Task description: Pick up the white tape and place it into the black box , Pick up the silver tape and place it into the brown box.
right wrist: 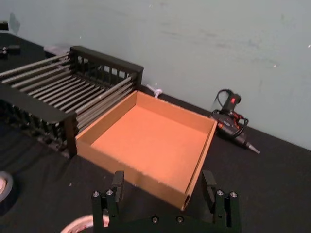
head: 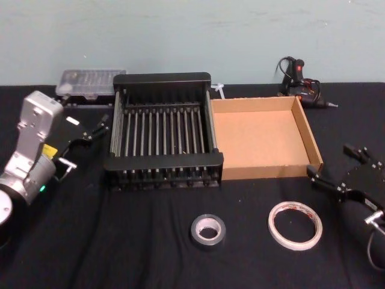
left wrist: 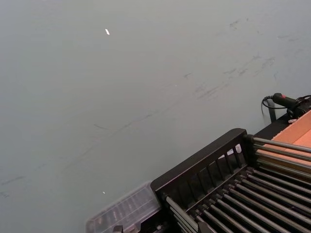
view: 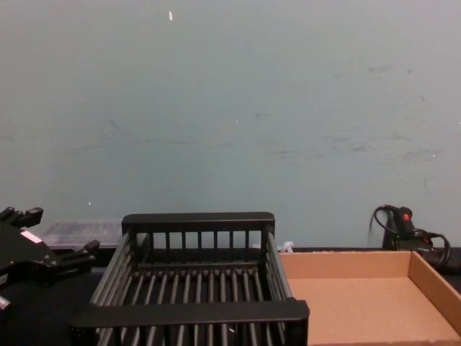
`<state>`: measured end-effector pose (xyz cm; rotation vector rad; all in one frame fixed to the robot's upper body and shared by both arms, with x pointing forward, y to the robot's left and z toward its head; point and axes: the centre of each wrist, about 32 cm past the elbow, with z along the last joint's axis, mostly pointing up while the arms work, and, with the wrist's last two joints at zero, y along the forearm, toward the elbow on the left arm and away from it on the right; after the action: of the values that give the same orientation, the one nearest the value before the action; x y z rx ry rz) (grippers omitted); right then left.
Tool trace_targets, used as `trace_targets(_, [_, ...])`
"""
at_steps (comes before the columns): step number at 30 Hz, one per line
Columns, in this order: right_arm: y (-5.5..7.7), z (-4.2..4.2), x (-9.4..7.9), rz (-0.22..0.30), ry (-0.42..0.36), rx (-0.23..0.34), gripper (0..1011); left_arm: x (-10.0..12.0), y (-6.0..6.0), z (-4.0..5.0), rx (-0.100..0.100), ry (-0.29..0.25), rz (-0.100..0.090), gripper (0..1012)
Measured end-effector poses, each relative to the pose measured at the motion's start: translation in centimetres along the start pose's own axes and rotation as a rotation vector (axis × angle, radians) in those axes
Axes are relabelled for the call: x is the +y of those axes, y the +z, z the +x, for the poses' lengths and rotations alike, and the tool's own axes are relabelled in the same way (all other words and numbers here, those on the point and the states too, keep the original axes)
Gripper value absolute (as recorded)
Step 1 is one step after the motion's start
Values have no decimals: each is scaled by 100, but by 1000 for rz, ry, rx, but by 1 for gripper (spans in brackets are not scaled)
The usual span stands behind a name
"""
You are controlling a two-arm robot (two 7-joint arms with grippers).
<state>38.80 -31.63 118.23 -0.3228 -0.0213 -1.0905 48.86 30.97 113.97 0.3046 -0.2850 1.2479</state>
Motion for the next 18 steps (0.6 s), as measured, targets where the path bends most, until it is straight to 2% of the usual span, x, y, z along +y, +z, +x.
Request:
trace_targets(10, [-120,-77,-80,-53,18,23,1002,0,0,0,0,0,0,1001])
trace_targets(18, [-236,-108,-58,-77,21,55,1002,0,0,0,0,0,0,1001])
